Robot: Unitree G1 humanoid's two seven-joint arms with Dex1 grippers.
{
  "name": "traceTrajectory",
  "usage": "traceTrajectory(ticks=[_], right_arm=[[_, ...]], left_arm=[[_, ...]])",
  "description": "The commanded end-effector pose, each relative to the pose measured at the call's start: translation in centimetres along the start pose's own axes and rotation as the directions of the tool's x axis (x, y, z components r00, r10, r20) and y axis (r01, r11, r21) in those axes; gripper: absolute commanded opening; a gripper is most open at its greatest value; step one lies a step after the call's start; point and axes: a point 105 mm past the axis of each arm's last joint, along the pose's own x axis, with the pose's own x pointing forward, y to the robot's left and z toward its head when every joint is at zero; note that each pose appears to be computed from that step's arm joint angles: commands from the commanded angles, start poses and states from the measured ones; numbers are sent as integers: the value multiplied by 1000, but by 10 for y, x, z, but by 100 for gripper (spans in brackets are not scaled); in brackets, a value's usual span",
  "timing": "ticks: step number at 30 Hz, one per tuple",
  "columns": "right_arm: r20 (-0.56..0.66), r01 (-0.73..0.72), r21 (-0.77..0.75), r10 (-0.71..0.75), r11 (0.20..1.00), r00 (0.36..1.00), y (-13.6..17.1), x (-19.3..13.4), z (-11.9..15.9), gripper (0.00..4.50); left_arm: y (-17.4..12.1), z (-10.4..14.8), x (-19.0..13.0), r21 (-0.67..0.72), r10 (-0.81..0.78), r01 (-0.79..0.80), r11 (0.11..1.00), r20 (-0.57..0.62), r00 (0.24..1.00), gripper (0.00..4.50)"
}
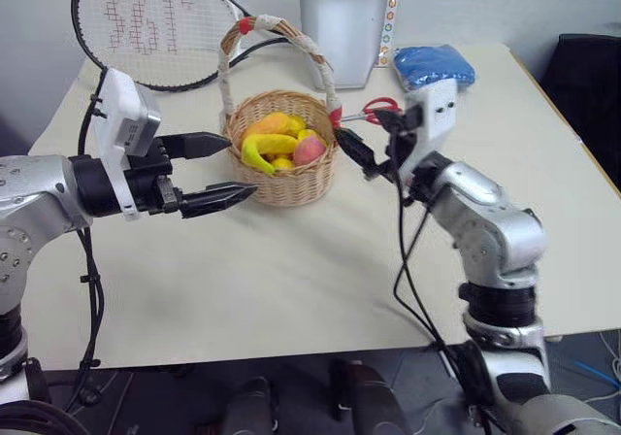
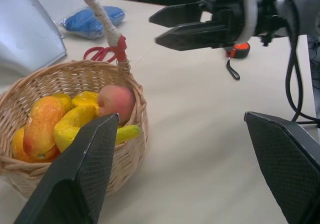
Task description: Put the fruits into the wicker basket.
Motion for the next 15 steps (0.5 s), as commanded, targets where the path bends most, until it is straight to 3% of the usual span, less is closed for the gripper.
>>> traceTrajectory(ticks=[1, 5, 6, 15], right_arm=[[61, 21, 2, -22, 1000, 998, 3, 23, 4, 449], [67, 50, 29, -52, 998, 996, -1, 41, -3, 449], [68, 59, 26, -61, 998, 996, -2, 43, -4, 431], [115, 38, -73, -29, 997, 993, 3, 39, -1, 156]], left_arm=[[4, 21, -3, 39, 4, -6, 999, 70, 998, 421], [8, 30, -5, 46, 10, -14, 999, 93, 996, 421], [8, 30, -5, 48, 14, -19, 999, 94, 995, 421], [6, 23, -5, 38, 39, -42, 998, 86, 996, 421]])
